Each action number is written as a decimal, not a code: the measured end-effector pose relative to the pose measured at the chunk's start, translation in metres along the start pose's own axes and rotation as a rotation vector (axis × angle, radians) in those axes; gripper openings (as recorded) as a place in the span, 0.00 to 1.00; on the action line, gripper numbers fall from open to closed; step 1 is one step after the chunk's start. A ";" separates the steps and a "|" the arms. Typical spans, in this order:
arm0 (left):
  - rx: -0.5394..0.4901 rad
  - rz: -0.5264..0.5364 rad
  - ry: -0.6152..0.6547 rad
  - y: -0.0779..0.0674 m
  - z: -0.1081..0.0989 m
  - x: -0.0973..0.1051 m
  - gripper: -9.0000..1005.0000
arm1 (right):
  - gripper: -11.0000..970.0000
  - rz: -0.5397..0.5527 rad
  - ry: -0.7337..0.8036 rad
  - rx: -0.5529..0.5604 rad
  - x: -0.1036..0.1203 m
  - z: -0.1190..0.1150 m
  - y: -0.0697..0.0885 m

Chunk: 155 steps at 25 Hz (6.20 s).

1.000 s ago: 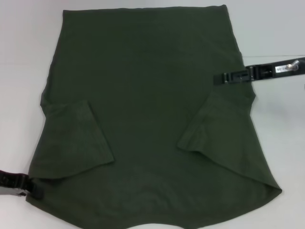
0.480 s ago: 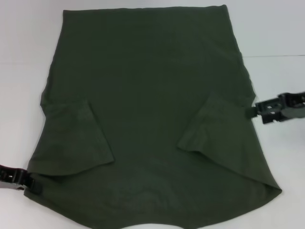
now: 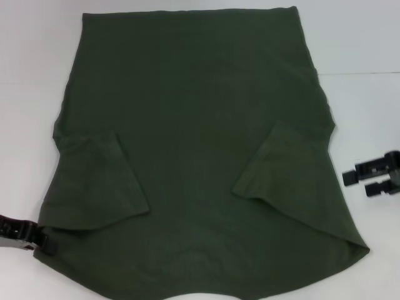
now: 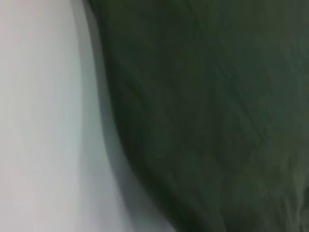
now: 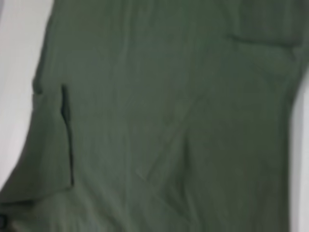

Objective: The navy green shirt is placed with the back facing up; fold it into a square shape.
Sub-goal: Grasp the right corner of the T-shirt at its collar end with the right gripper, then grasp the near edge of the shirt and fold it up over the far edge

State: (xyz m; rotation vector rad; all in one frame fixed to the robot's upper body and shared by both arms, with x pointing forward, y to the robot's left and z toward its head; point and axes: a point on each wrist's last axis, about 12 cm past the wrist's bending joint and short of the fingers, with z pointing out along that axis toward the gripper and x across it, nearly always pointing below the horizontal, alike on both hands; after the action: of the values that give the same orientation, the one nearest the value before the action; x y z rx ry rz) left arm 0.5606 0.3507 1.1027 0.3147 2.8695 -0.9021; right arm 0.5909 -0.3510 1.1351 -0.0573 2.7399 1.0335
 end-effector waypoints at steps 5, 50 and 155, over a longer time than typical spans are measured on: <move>0.009 0.001 0.001 -0.002 0.000 -0.001 0.05 | 0.86 0.031 0.055 0.015 0.010 0.006 -0.006; 0.020 0.024 -0.001 -0.009 0.003 -0.008 0.05 | 0.86 0.023 0.115 0.016 0.044 0.040 -0.021; 0.114 0.175 -0.063 -0.010 -0.017 0.000 0.05 | 0.05 -0.192 0.078 -0.037 0.038 0.013 -0.020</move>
State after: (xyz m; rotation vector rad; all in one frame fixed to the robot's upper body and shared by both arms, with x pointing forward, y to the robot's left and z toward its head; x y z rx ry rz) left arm 0.5578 0.3527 1.1223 0.5286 2.6880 -1.0244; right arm 0.5583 -0.3562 1.1044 -0.3659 2.7181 1.0486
